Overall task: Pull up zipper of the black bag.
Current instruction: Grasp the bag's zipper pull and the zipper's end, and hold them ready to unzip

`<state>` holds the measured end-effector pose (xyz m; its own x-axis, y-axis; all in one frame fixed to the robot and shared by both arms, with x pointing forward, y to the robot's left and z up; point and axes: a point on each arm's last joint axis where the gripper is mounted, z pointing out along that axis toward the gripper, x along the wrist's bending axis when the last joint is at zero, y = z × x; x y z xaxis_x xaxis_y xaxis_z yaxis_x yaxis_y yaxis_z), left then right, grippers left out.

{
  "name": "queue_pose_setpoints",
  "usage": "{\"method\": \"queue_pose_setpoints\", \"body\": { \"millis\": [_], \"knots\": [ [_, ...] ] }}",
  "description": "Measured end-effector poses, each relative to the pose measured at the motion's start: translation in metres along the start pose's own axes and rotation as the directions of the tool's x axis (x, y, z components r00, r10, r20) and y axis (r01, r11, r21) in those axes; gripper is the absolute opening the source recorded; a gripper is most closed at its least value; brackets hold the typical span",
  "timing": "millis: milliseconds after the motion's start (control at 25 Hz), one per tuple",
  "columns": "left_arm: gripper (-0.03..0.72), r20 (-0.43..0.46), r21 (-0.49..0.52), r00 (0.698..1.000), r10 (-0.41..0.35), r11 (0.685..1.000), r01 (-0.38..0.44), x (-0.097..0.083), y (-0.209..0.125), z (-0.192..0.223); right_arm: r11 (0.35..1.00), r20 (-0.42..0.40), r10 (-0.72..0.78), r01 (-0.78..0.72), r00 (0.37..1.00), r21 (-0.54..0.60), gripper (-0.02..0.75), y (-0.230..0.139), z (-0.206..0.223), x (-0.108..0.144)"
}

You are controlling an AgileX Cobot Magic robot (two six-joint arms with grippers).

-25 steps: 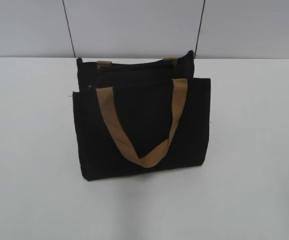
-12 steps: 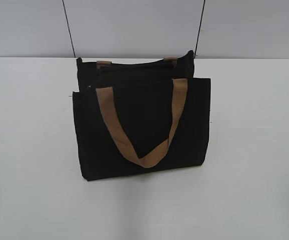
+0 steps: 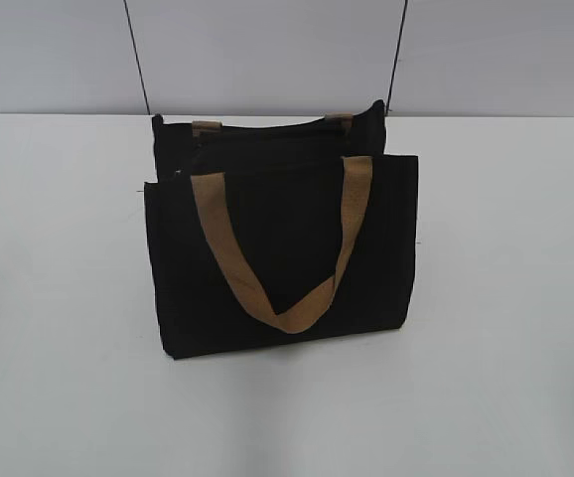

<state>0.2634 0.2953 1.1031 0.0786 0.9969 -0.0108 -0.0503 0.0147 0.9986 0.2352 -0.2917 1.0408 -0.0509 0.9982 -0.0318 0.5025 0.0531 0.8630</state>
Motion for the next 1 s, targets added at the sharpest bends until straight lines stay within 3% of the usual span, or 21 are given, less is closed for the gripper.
{"method": "queue_pose_setpoints", "body": {
  "millis": [240, 440, 560, 680, 800, 840, 1000],
  "knots": [
    [0.435, -0.062, -0.039, 0.998, 0.012, 0.999, -0.014, 0.01, -0.032, 0.055, 1.0, 0.0, 0.0, 0.0, 1.0, 0.0, 0.592, 0.0, 0.0, 0.0],
    [0.412, -0.083, 0.076, 0.996, -0.007, 0.997, 0.013, 0.014, -0.079, 0.096, 1.0, 0.0, 0.0, 0.0, 1.0, 0.0, 0.592, 0.0, 0.0, 0.0],
    [0.395, 0.043, 0.11, 0.999, 0.026, 0.993, -0.031, 0.002, -0.097, 0.122, 1.0, 0.0, 0.0, 0.0, 1.0, 0.0, 0.592, 0.0, 0.0, 0.0],
    [0.386, 0.237, 0.183, 0.971, 0.023, 0.981, -0.068, -0.016, -0.123, 0.15, 1.0, 0.0, 0.0, 0.0, 1.0, 0.0, 0.592, 0.0, 0.0, 0.0],
    [0.383, 0.462, 0.234, 0.887, 0.023, 0.961, -0.146, -0.035, -0.147, 0.175, 1.0, 0.0, 0.0, 0.0, 1.0, 0.0, 0.592, 0.0, 0.0, 0.0],
    [0.379, 0.552, 0.25, 0.834, 0.021, 0.949, -0.19, -0.042, -0.158, 0.183, 1.0, 0.0, 0.0, 0.0, 1.0, 0.0, 0.592, 0.0, 0.0, 0.0],
    [0.343, 0.728, 0.247, 0.686, 0.004, 0.931, -0.268, -0.057, -0.184, 0.211, 1.0, 0.0, 0.0, 0.0, 1.0, 0.0, 0.592, 0.0, 0.0, 0.0]
  ]
}}
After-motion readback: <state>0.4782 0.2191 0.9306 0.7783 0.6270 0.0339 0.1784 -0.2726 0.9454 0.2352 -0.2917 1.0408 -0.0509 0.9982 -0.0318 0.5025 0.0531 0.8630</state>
